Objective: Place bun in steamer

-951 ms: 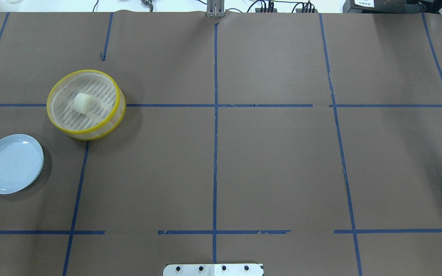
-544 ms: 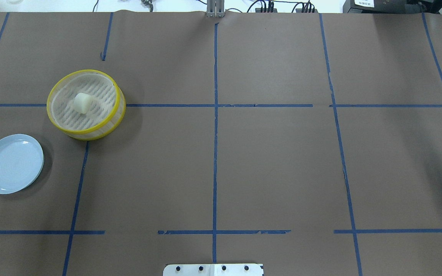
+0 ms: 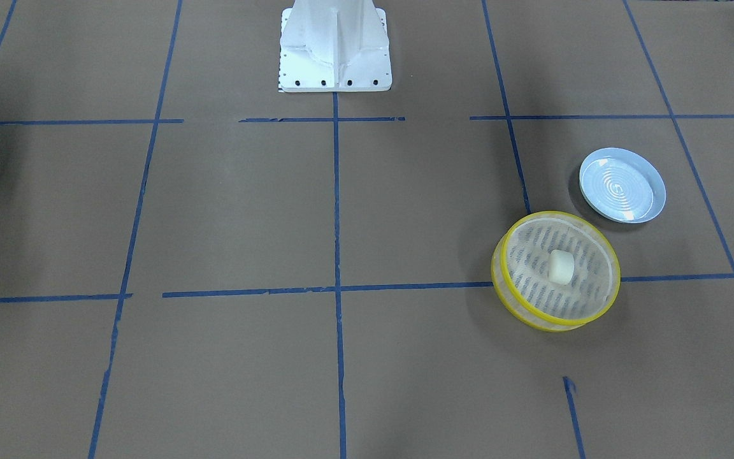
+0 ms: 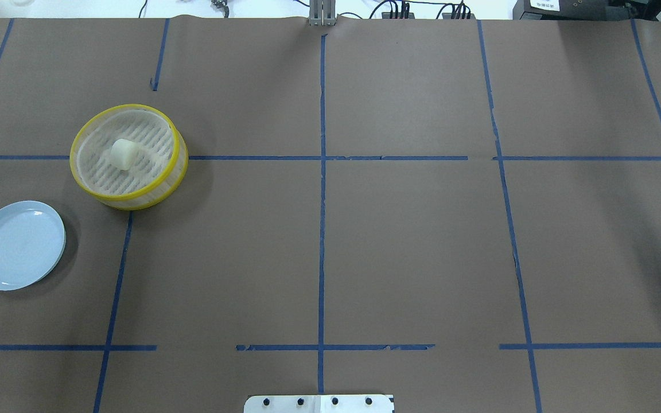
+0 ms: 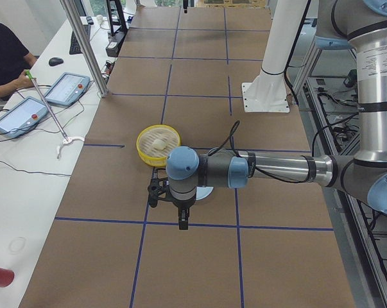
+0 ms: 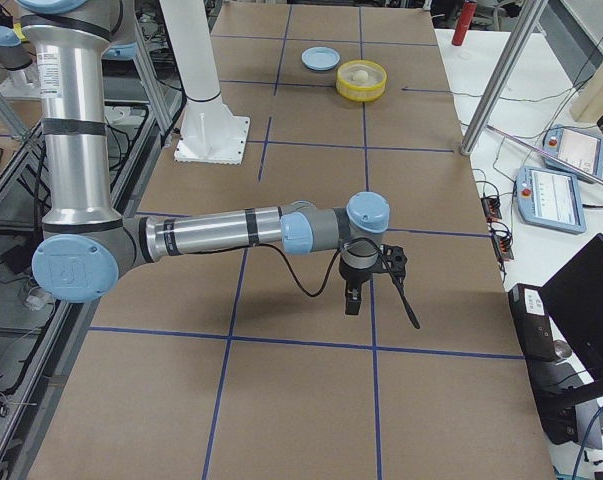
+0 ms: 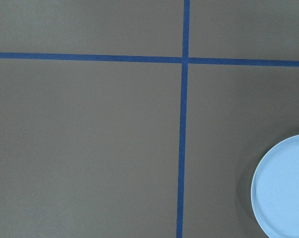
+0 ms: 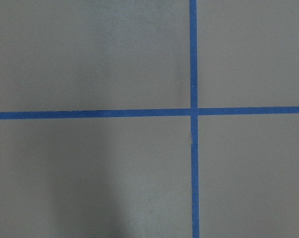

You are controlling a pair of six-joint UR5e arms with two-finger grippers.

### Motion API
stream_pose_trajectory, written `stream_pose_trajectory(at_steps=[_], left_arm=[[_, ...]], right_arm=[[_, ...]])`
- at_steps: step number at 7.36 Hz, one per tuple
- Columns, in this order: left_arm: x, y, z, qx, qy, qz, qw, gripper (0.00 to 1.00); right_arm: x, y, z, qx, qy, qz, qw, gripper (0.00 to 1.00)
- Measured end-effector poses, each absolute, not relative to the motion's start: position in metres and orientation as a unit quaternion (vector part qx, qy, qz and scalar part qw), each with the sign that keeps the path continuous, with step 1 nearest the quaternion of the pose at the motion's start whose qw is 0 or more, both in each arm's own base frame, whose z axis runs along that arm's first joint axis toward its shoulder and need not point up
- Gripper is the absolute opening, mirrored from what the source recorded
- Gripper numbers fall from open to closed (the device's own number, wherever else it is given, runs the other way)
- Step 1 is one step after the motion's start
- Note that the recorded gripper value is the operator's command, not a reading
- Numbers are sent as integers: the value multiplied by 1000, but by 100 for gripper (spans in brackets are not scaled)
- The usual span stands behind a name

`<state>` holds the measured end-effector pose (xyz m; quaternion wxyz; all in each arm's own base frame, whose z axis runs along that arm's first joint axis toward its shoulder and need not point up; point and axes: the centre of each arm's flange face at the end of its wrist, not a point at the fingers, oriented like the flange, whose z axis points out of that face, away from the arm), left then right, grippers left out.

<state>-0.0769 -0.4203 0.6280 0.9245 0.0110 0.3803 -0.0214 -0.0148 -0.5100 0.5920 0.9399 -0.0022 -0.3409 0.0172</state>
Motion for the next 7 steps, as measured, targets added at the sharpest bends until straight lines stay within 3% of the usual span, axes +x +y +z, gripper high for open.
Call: stream_pose_trajectory(at_steps=[7], left_arm=[[-78,-421,631,9,380,-23,924,100]], right_arm=[[-15,-510,592,-2,-341,17,940,100]])
